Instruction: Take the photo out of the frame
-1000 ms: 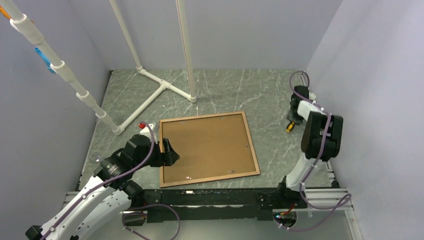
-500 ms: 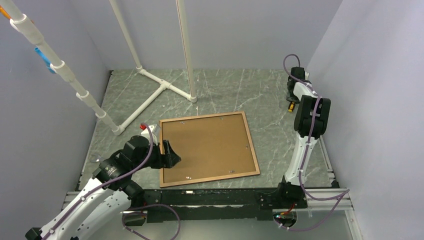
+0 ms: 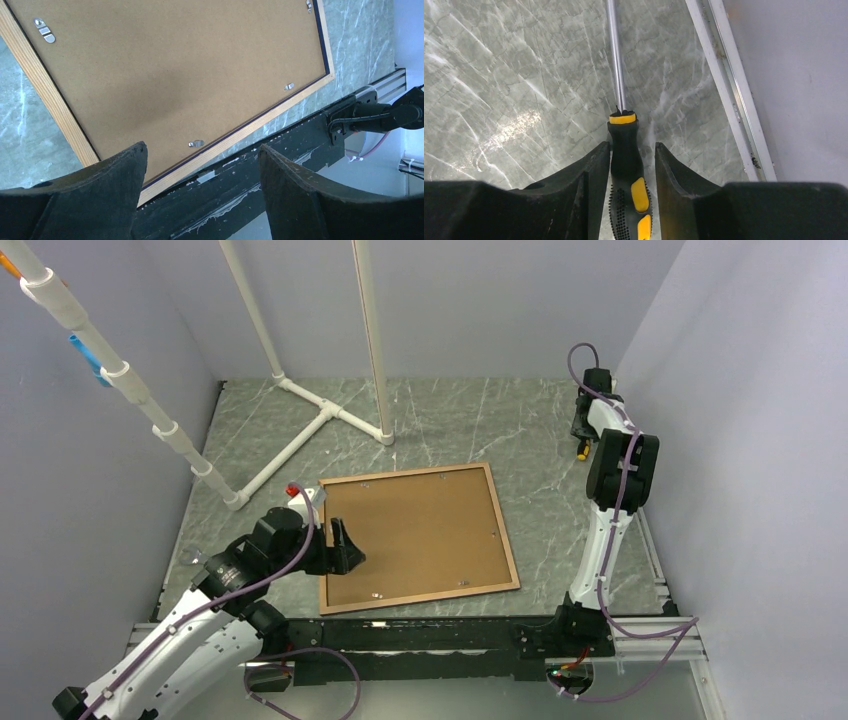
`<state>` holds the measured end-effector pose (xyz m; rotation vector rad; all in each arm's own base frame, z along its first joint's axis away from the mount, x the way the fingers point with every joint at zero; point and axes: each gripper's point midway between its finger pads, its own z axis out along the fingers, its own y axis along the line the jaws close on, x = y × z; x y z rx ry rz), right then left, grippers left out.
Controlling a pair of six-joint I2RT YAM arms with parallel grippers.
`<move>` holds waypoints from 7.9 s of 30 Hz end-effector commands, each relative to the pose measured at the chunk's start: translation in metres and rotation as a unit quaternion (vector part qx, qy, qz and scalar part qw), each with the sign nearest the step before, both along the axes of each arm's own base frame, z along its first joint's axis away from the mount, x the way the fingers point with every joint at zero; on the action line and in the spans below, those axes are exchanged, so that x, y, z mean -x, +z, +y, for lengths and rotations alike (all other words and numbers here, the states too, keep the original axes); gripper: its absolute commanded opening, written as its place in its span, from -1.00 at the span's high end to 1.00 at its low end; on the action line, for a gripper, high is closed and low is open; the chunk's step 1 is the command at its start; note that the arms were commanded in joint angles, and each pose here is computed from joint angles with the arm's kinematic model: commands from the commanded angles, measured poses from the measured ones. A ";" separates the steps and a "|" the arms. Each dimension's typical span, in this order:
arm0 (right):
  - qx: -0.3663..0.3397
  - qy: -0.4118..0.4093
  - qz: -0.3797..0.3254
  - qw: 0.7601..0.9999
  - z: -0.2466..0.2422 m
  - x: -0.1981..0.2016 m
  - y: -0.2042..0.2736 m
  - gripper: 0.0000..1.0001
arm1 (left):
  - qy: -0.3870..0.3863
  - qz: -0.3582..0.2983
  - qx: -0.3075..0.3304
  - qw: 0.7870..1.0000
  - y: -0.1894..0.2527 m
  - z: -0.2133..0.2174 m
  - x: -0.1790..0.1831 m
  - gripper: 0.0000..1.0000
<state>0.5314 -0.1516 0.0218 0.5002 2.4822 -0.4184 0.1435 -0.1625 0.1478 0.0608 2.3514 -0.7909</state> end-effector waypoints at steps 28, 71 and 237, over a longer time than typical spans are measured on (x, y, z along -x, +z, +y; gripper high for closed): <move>-0.037 0.179 -0.164 0.969 0.223 0.066 0.160 -0.45 | 0.088 -0.039 0.009 0.995 0.025 0.027 -0.008 -0.76; 0.064 0.771 0.032 0.633 0.473 0.437 -0.005 0.40 | 0.127 -0.009 0.074 0.989 0.039 0.051 0.035 -0.81; 0.086 0.728 -0.032 0.680 0.525 0.368 0.209 1.00 | 0.428 -0.087 0.166 0.884 0.132 0.164 0.037 -0.51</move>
